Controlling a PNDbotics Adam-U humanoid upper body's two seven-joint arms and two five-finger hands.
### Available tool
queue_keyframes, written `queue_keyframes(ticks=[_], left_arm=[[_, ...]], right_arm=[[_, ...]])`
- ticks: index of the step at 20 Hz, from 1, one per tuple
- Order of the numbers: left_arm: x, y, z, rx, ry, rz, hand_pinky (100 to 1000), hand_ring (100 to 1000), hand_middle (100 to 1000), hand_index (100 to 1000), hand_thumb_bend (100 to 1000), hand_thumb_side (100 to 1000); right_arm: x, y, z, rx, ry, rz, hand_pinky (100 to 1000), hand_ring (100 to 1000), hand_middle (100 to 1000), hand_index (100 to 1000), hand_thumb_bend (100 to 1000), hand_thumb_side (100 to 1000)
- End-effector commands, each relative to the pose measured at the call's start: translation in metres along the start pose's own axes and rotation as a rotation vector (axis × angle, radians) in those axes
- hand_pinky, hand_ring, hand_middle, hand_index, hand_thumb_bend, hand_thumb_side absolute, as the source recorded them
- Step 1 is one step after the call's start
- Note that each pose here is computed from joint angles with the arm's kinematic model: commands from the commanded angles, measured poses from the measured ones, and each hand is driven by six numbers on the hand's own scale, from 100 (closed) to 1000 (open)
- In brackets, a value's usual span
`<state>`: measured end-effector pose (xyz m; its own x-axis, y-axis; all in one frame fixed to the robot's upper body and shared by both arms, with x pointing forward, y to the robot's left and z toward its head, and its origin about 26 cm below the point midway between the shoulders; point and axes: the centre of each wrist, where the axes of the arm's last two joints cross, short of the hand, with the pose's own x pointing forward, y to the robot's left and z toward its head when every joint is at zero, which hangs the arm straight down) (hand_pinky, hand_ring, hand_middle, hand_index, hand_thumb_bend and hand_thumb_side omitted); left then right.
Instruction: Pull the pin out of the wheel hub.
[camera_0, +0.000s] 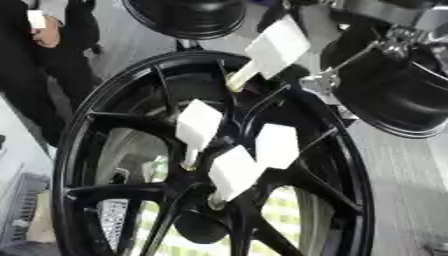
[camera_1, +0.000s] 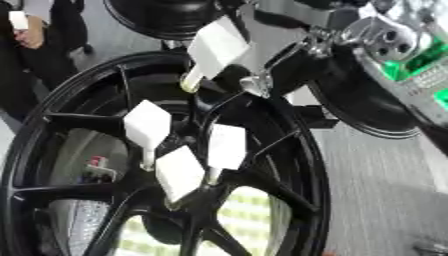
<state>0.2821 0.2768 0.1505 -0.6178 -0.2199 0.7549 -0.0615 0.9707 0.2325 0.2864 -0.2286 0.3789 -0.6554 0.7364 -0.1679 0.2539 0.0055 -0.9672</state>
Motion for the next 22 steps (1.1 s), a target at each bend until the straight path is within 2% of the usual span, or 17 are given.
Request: queue_keyframes(ticks=[1, 6, 12, 18, 22], left_arm=[[0.005, 0.006, -0.001, 0.005, -0.017, -0.025, 807, 734, 557, 788, 100, 789], [0.003, 0.009, 0.003, 0.044, -0.008, -0.034, 808, 734, 557, 788, 100, 788], [0.000, 0.012, 0.009, 0.075, 0.011, -0.048, 808, 735, 558, 788, 100, 785], [-0.001, 0.014, 0.012, 0.101, 0.020, -0.053, 808, 735, 558, 788, 100, 782], [-0.002, 0.014, 0.014, 0.107, 0.025, -0.054, 809, 736, 559, 788, 100, 781]], right_arm=[[-0.018, -0.022, 0.025, -0.096, 0.154, 0.000, 945, 774, 446, 438, 100, 100], [-0.061, -0.010, 0.069, -0.157, 0.467, -0.013, 951, 776, 460, 458, 100, 100], [-0.100, 0.021, 0.114, -0.260, 0.733, -0.058, 914, 772, 475, 473, 100, 100], [-0.117, 0.069, 0.153, -0.280, 0.945, -0.111, 900, 773, 494, 495, 100, 100], [-0.122, 0.098, 0.174, -0.258, 1.088, -0.140, 888, 782, 545, 548, 100, 100]])
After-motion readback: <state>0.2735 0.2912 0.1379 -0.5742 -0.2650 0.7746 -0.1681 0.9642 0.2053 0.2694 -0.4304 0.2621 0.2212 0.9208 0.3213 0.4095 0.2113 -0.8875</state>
